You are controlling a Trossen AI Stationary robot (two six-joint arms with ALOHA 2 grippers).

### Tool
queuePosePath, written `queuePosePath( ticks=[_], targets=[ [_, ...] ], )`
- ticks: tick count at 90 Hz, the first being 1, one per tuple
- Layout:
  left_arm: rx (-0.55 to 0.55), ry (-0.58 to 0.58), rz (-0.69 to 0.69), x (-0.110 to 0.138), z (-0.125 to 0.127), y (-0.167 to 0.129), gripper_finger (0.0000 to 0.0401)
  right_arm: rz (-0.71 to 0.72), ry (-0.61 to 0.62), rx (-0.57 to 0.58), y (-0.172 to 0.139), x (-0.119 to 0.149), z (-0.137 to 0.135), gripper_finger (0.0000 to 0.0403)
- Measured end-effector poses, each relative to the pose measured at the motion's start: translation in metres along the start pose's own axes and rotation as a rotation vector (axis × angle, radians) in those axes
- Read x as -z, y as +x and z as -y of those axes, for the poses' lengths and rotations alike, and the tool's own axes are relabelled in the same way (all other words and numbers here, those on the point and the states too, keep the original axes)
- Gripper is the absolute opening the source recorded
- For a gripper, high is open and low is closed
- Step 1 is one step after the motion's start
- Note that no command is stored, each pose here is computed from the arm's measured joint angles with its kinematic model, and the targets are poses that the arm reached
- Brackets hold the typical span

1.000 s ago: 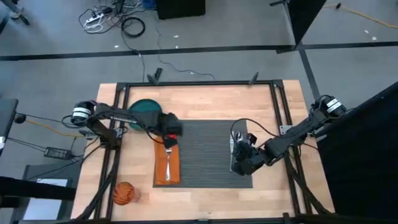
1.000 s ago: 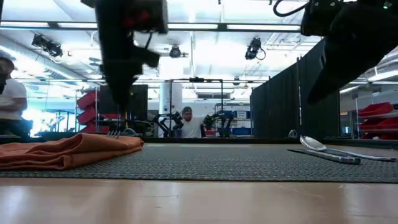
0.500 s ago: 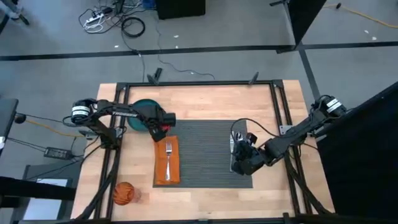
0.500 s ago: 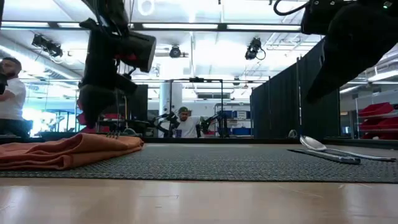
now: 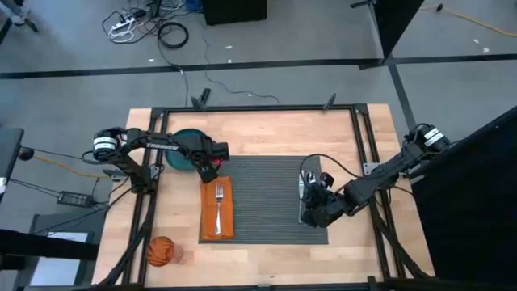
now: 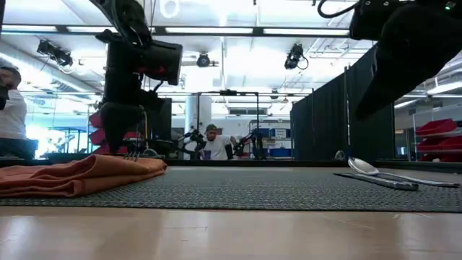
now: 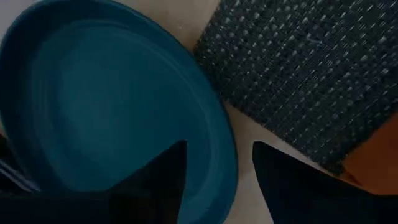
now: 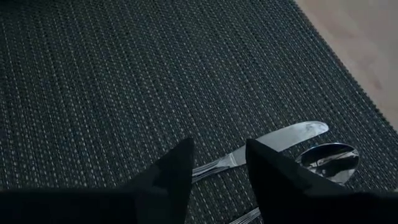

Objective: Set table place
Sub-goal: Put the green plate on the gray placemat

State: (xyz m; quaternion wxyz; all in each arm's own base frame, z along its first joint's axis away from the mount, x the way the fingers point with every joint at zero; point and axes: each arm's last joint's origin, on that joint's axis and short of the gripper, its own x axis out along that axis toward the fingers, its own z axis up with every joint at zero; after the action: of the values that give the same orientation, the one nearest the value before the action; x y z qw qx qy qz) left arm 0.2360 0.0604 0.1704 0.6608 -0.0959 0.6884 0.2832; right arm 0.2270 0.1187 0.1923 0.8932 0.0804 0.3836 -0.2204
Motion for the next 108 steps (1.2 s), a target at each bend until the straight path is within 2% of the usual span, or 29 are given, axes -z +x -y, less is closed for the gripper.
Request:
queuePosePath(
  ticks=[25,35,48,59,81,96,108],
  targets=[
    [-0.063,0.014,0.014,0.011,0.000,0.023,0.0155,0.001,-0.001,0.002,0.000,0.000,0.000,0.0123],
    [-0.066,0.018,0.007,0.014,0.000,0.027,0.0114,0.001,0.000,0.001,0.000,0.000,0.000,0.0122],
    [-0.068,0.024,0.006,0.015,0.000,0.027,0.0024,0.001,-0.002,0.002,0.000,0.000,0.000,0.0122],
    [-0.081,0.051,0.017,0.014,0.003,0.025,0.0007,0.000,-0.019,0.001,0.000,0.000,0.000,0.0123],
    [-0.115,0.119,0.083,0.001,0.016,-0.015,0.0001,-0.012,-0.025,-0.006,0.000,0.001,0.000,0.0122],
    [-0.068,0.171,0.222,-0.011,0.038,-0.053,0.0001,-0.034,-0.037,-0.003,0.000,0.002,0.001,0.0120],
    [-0.012,0.266,0.366,-0.012,0.063,-0.079,0.0000,-0.039,-0.033,-0.008,0.000,0.002,0.001,0.0119]
  ],
)
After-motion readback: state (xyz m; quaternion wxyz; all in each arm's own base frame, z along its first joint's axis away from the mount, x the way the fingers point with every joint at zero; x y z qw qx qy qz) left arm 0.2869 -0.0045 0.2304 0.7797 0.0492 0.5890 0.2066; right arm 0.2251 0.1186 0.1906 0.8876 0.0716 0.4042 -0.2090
